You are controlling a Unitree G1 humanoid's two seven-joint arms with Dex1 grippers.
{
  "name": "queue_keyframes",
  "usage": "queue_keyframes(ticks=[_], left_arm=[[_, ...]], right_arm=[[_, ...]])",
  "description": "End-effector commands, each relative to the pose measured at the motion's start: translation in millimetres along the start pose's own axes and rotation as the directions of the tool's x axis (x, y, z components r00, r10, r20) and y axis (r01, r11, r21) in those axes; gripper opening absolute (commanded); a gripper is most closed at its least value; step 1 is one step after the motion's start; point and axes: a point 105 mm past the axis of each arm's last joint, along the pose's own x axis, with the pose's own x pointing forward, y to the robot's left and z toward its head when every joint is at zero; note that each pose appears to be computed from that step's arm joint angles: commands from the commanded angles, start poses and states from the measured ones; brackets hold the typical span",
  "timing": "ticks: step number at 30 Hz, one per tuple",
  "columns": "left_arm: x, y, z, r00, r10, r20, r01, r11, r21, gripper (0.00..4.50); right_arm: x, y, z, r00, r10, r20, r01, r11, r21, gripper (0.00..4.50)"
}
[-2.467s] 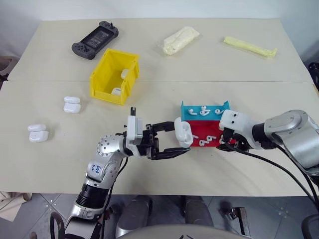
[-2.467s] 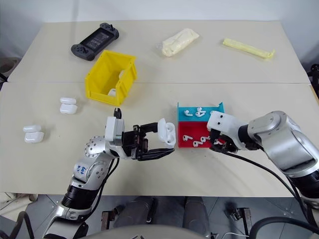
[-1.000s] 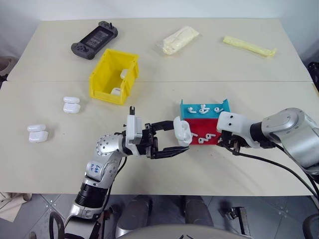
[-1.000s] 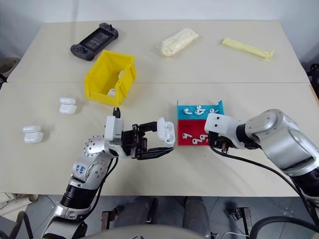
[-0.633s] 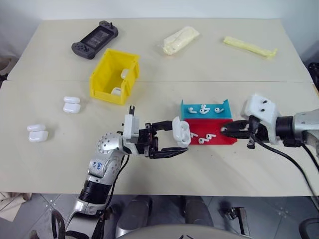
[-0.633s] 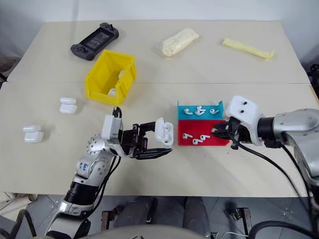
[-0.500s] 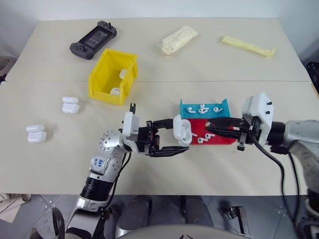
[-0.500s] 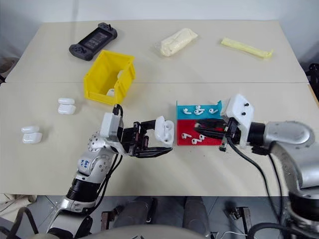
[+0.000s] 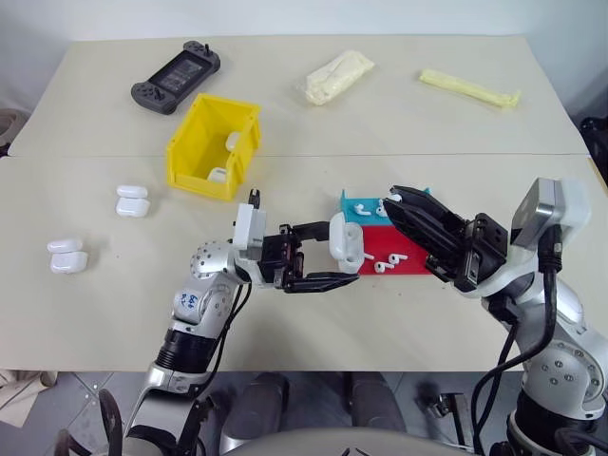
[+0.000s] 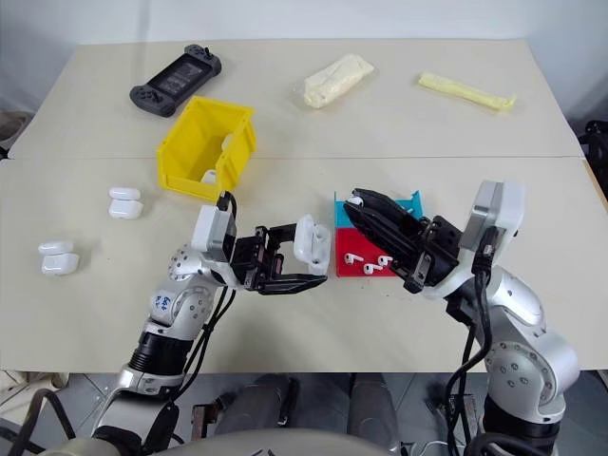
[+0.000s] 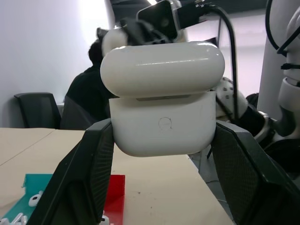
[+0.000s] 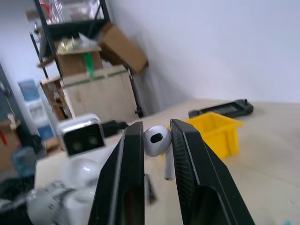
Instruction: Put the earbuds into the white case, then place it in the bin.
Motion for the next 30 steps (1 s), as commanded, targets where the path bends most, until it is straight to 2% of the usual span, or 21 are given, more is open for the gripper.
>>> queue_keyframes(ticks=[1, 18, 30], left_arm=[[1, 0, 6, 1.0, -0.017, 0.002, 0.017, 1.0, 0.016, 2.76], [9, -2, 15, 0.999, -0.045, 0.01, 0.045, 0.999, 0.016, 2.76], [13, 1, 20, 0.999, -0.04, 0.031, 0.039, 0.999, 0.033, 2.76]], right_arm=[[5, 17, 3, 0.998, 0.055, 0.04, -0.056, 0.998, 0.012, 0.45], [17, 6, -28, 0.996, -0.008, 0.087, 0.0, 0.996, 0.092, 0.45], [13, 6, -41, 0.999, 0.007, 0.035, -0.011, 0.992, 0.125, 0.45]])
